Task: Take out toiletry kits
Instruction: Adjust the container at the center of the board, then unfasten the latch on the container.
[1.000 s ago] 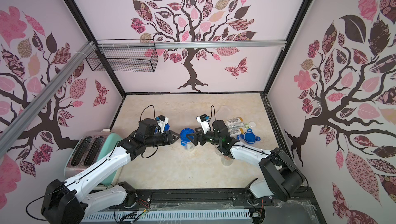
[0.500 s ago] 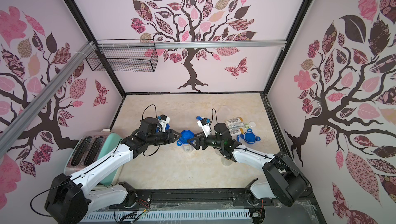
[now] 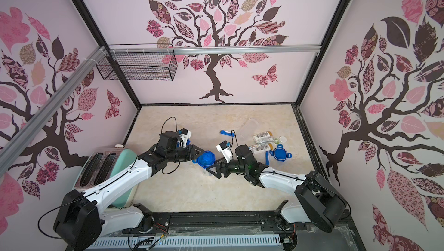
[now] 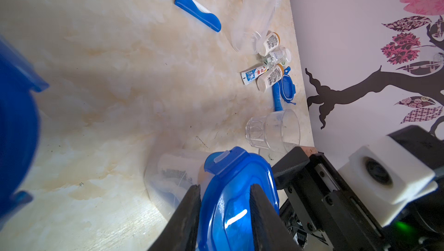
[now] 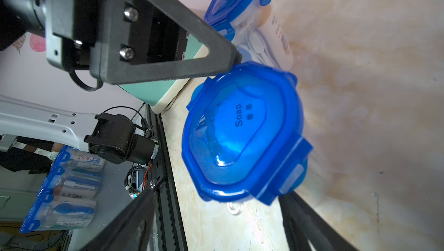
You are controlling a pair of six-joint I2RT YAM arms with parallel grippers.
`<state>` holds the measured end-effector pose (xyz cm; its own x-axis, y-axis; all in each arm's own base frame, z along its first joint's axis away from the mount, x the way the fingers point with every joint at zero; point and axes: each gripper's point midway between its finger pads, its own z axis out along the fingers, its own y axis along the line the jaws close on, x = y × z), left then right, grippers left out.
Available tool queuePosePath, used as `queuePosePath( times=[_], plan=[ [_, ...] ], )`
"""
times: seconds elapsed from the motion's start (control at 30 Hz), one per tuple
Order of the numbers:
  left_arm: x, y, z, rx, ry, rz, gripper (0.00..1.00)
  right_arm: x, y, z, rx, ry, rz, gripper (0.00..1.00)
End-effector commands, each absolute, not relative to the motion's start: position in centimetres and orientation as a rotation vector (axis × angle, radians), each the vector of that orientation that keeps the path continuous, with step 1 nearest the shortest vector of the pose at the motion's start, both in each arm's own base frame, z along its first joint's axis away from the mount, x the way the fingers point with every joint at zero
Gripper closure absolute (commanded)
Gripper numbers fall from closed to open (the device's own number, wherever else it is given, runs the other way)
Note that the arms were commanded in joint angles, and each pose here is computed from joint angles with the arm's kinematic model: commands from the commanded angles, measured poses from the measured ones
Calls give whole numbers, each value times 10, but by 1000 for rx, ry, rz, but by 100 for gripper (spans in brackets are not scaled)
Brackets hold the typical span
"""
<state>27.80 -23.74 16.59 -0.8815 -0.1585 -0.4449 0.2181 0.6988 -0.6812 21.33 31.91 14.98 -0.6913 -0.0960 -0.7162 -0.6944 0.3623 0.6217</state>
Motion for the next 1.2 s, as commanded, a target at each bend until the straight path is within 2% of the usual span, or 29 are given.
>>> queuePosePath(
  times=[0.0,0.17,0.33,0.4,0.5,0.57,0.7,0.87,1.17],
  plan=[
    [275,-242,167,88,2421,-1087,63,211,324,166,-693,1999,1369,17],
    [278,-239,168,84,2413,-1053,63,212,320,162,-692,2021,1316,16],
    [291,-220,208,68,2326,-894,62,214,302,157,-668,2045,1192,12],
    [292,-221,228,84,2275,-915,62,210,298,160,-673,2042,1189,12],
    [278,-241,239,143,2259,-1085,63,199,296,167,-689,2016,1242,12],
    [267,-259,235,193,2264,-1187,64,189,298,170,-721,2001,1302,15],
    [249,-281,214,283,2335,-1219,67,176,302,171,-740,1970,1413,17],
    [246,-283,188,276,2392,-1223,75,169,310,175,-740,1925,1517,19],
    [241,-285,169,275,2407,-1265,83,167,326,173,-724,1921,1572,19]
  ],
)
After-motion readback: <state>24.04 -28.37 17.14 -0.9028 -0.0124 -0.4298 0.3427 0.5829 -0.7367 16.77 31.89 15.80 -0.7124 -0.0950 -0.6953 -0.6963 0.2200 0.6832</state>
